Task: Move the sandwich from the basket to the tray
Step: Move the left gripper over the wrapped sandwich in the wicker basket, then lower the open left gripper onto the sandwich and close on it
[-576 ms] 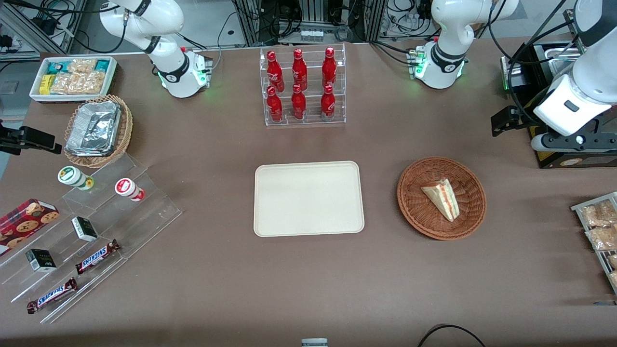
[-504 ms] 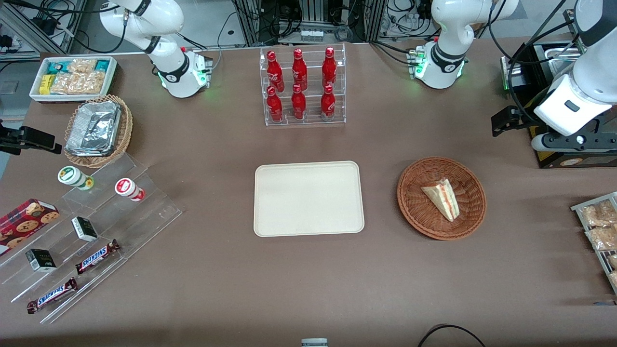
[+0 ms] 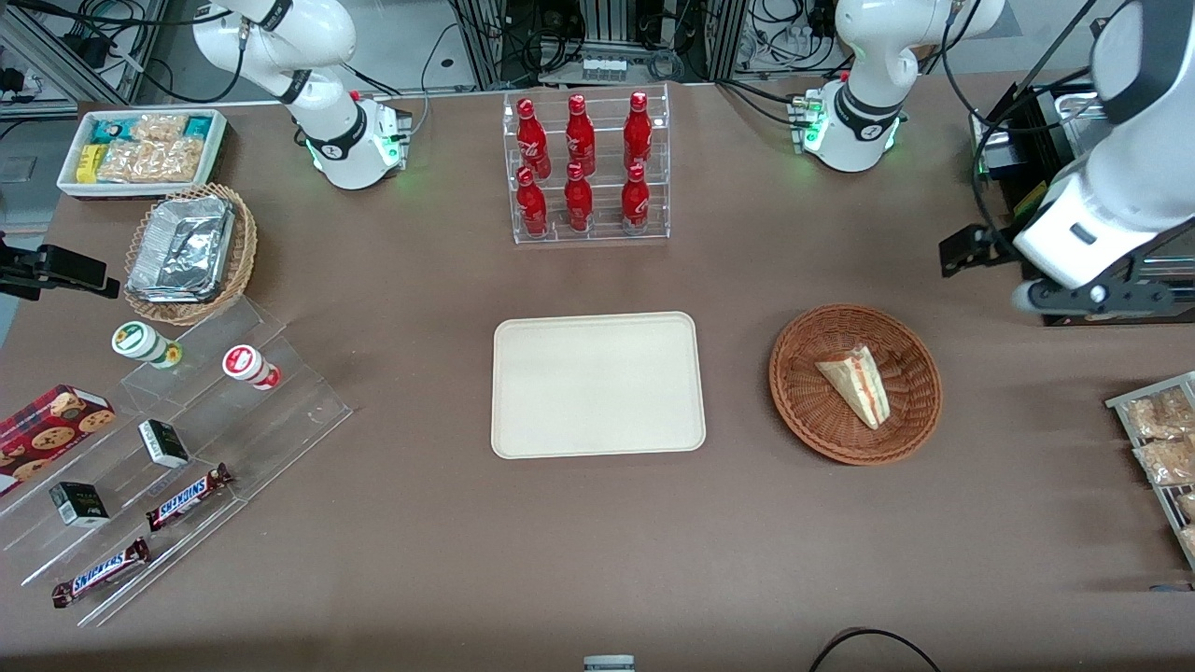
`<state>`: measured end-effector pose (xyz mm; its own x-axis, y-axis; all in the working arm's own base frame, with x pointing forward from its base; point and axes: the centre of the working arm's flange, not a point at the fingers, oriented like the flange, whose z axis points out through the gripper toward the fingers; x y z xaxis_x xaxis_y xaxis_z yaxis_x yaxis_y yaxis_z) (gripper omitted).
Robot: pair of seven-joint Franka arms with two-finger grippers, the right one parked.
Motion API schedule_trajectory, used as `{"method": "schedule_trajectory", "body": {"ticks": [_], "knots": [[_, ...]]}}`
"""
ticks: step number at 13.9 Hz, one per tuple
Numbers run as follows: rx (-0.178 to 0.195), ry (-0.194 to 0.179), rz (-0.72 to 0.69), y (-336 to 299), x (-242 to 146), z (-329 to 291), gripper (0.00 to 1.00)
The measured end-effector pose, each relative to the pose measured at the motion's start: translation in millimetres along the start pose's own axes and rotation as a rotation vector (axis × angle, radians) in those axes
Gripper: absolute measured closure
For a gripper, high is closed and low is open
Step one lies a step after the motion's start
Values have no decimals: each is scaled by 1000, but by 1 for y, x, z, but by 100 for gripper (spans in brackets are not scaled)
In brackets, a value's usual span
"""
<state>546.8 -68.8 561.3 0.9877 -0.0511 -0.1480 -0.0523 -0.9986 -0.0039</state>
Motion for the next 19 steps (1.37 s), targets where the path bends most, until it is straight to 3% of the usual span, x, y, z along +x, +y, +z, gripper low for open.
{"method": "schedule_trajectory", "body": {"ticks": [4, 12, 14, 19], "knots": [[1, 14, 6, 4, 9, 60, 0], [-7, 126, -18, 5, 7, 170, 0], [-14, 140, -85, 6, 6, 178, 0], [-49, 161, -402, 22, 9, 199, 0]]}}
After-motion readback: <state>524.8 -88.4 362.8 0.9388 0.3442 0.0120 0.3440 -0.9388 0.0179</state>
